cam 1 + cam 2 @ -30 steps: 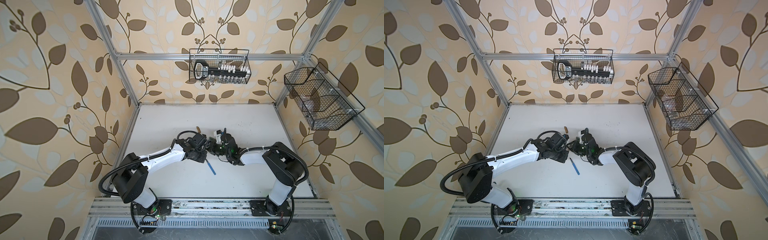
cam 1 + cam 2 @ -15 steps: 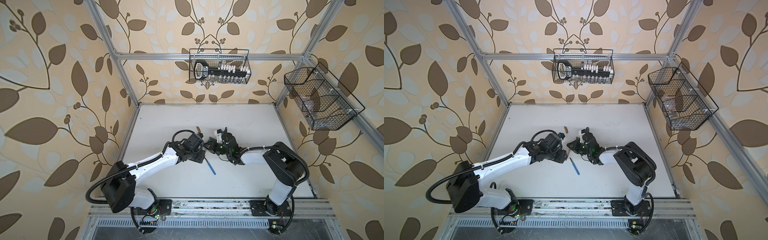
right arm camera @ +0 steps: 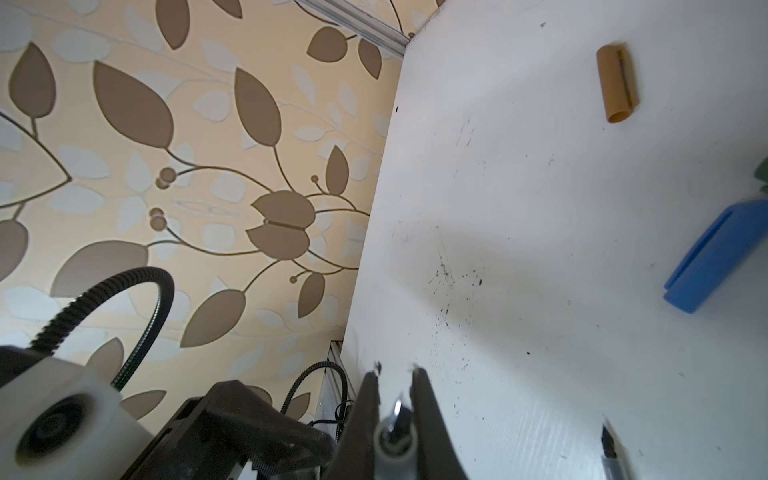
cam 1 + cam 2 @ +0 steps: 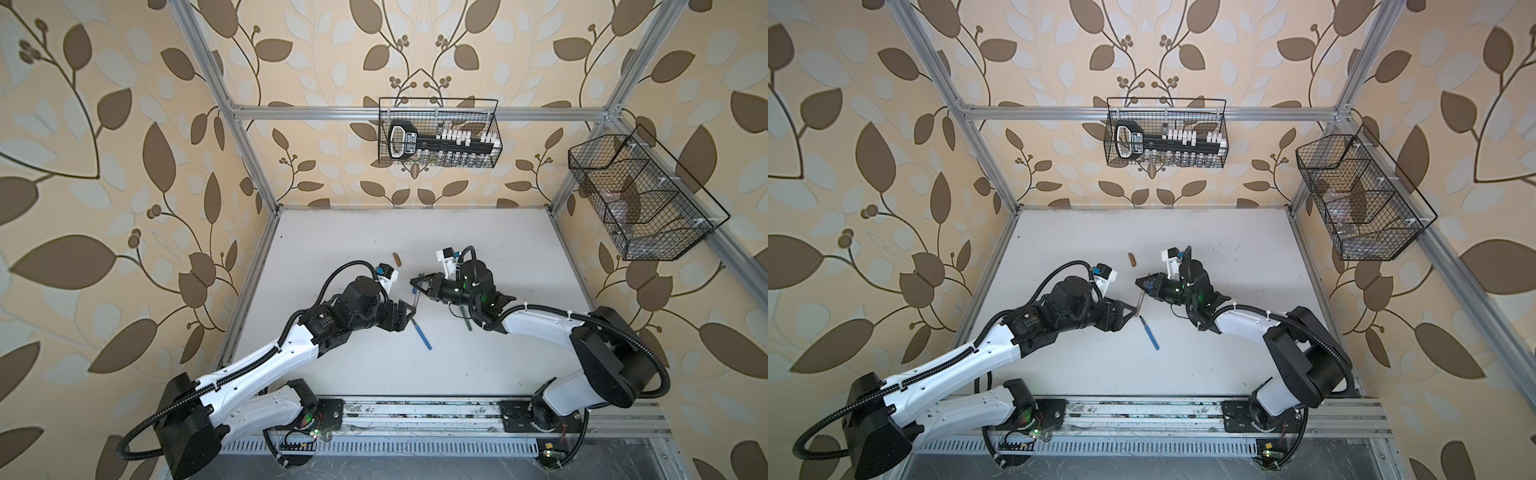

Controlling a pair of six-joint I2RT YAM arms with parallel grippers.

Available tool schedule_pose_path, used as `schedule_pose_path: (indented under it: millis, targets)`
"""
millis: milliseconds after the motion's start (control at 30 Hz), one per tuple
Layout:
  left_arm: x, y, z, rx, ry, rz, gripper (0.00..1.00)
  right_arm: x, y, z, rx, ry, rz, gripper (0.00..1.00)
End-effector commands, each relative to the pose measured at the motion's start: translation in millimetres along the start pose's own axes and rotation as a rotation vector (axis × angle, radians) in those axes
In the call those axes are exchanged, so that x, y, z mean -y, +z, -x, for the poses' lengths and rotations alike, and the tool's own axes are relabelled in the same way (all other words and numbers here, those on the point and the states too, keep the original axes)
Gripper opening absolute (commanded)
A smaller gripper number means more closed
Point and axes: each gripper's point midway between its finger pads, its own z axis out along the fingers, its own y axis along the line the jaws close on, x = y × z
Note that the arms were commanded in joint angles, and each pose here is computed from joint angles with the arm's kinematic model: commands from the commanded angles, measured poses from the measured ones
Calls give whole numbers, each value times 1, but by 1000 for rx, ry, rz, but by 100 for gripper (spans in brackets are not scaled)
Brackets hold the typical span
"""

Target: Insert the pens into the pen caps

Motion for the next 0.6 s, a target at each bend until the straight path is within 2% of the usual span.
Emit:
schedule_pose_path:
  millis: [0,67,133,333,500,567]
  targets:
    - [21,1,13,-8,7,-106,73,-21,-6,-5,-13,-43,53,0]
    - [24,5,13,-33,-2,-128,71,-28,-9,-5,-11,-61,60,0]
    - [30,11,12,-56,-7,-171,65,-33,-12,-5,-2,-76,66,0]
    - [36,17,19,-86,-23,-211,61,-44,-16,-9,-1,-114,68,0]
    - [40,15,21,-86,-30,-224,55,-46,-17,-13,-3,-133,58,0]
    - [40,14,21,-87,-30,-225,49,-45,-16,-14,-5,-134,56,0]
